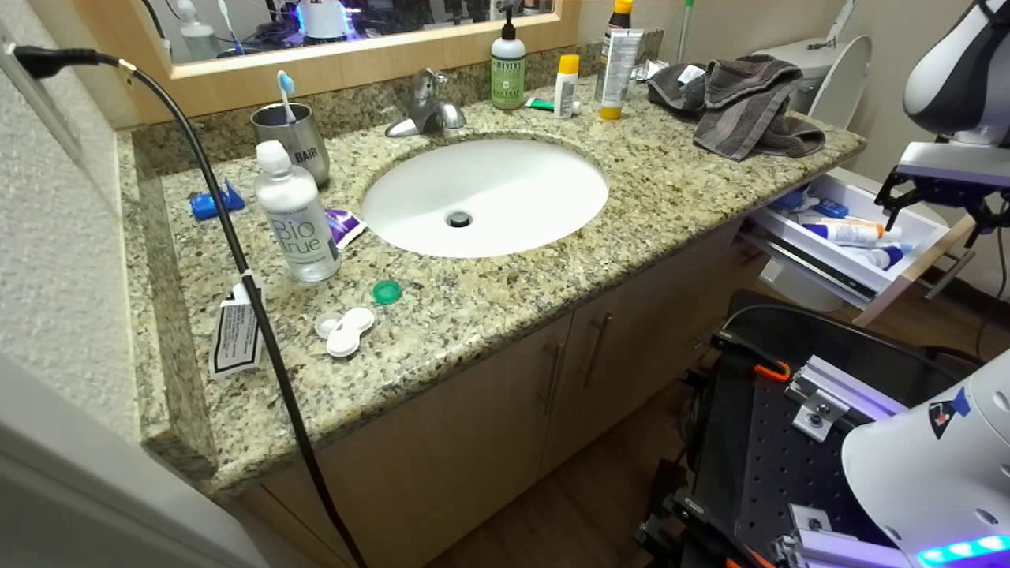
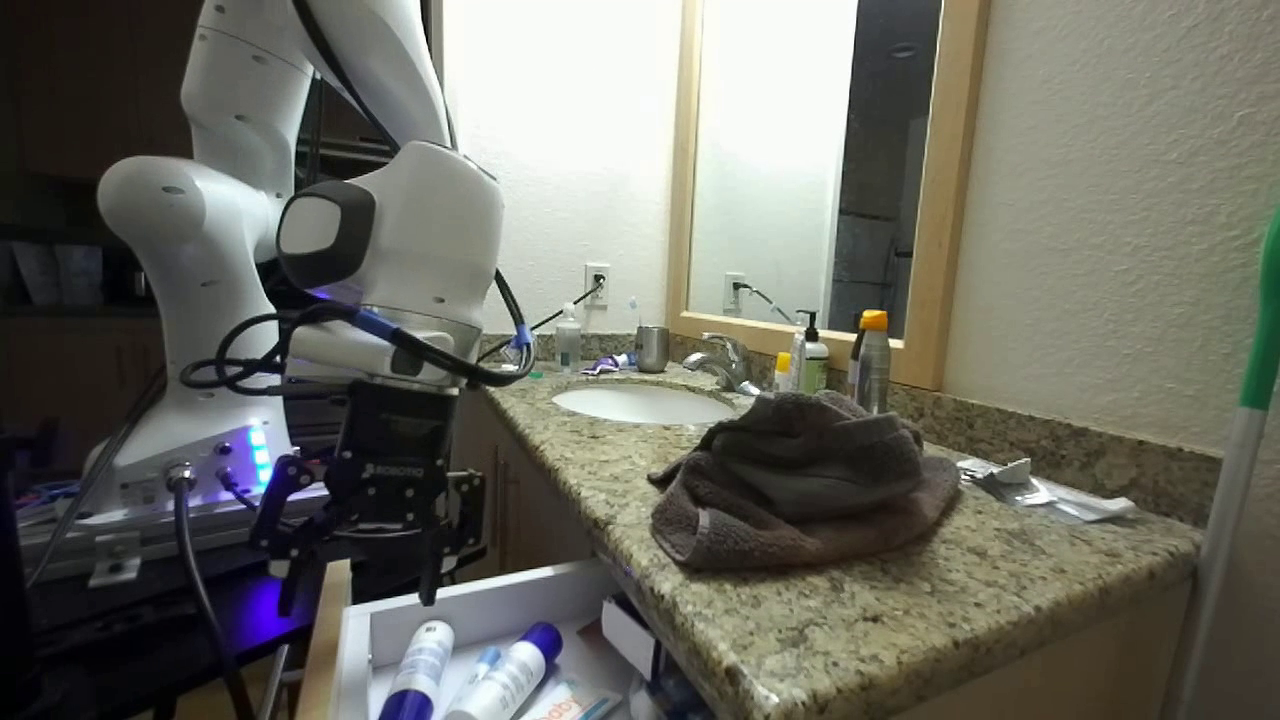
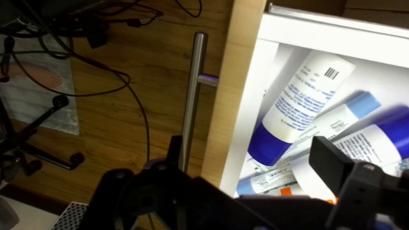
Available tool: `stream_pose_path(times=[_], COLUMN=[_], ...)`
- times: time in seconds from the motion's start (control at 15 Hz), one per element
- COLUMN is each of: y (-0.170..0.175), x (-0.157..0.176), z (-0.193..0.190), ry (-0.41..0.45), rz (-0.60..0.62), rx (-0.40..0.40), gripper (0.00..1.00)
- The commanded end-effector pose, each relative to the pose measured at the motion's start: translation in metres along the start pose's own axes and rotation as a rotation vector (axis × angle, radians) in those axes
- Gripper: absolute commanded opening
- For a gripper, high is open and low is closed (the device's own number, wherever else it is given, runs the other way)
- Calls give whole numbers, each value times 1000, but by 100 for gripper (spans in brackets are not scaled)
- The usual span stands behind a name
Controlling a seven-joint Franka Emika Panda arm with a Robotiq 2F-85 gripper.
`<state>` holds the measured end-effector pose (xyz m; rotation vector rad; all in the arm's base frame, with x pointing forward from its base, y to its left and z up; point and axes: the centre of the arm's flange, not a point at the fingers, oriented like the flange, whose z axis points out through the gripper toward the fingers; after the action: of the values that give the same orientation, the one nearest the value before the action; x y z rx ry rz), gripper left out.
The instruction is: Close the drawer and then move the white and yellow bottles forward
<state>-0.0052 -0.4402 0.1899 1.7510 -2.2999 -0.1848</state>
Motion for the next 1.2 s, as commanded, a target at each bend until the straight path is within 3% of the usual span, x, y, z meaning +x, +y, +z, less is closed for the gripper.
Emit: stream_pose_path(times=[0.0,0.47,1.13], y=[12,59,18], x=[6,16,-7], z=[5,3,39], ry=[-17,-27,-131], rz=[-34,-137,-269], rx=[-54,-111,-292], gripper=[100,100,100])
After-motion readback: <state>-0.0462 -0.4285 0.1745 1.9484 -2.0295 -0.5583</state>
